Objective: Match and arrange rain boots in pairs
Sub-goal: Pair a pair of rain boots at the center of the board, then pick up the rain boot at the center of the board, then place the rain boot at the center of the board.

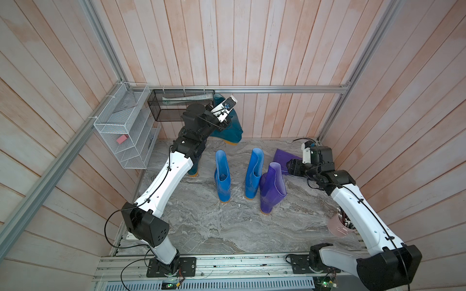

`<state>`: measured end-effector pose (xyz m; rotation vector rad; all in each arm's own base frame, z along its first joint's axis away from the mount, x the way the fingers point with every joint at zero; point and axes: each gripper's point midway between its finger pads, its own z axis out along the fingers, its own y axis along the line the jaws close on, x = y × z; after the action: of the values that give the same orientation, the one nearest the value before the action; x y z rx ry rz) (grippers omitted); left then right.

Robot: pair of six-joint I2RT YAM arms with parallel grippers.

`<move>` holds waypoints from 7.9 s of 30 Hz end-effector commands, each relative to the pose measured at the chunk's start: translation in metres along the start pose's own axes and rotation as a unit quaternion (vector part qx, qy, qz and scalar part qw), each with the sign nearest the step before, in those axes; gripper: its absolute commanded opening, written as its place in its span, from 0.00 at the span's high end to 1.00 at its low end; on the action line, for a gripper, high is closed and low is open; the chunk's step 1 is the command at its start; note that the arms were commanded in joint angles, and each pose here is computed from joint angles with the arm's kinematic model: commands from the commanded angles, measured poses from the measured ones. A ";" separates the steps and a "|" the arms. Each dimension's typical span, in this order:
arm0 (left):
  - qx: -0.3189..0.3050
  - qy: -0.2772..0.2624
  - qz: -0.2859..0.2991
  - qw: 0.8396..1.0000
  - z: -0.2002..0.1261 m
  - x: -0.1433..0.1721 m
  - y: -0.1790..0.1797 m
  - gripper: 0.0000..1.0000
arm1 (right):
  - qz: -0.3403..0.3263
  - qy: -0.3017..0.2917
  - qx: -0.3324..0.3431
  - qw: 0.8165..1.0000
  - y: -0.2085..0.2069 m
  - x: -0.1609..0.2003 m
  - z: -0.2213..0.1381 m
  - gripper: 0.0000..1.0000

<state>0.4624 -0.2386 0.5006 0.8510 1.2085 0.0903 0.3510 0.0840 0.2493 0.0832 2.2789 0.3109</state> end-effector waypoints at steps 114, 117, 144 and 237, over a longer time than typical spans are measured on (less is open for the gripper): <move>-0.074 0.328 -0.431 0.838 -0.095 0.123 -0.030 0.52 | -0.005 0.003 -0.026 1.000 0.010 0.003 -0.003 0.27; -0.059 0.323 -0.457 0.826 -0.106 0.111 -0.051 0.48 | -0.005 0.003 -0.030 1.000 0.012 0.000 0.000 0.26; -0.044 0.416 -0.442 0.793 -0.116 0.132 -0.155 0.26 | -0.006 0.008 -0.035 0.999 0.012 0.007 -0.004 0.24; -0.043 0.239 -0.341 0.908 0.000 0.105 -0.066 1.00 | 0.002 0.000 -0.034 0.999 0.012 0.007 -0.017 0.26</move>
<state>0.4613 -0.2321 0.3222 0.3349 2.0868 -0.2059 0.3391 0.0927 0.2523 0.0548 2.2688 0.3899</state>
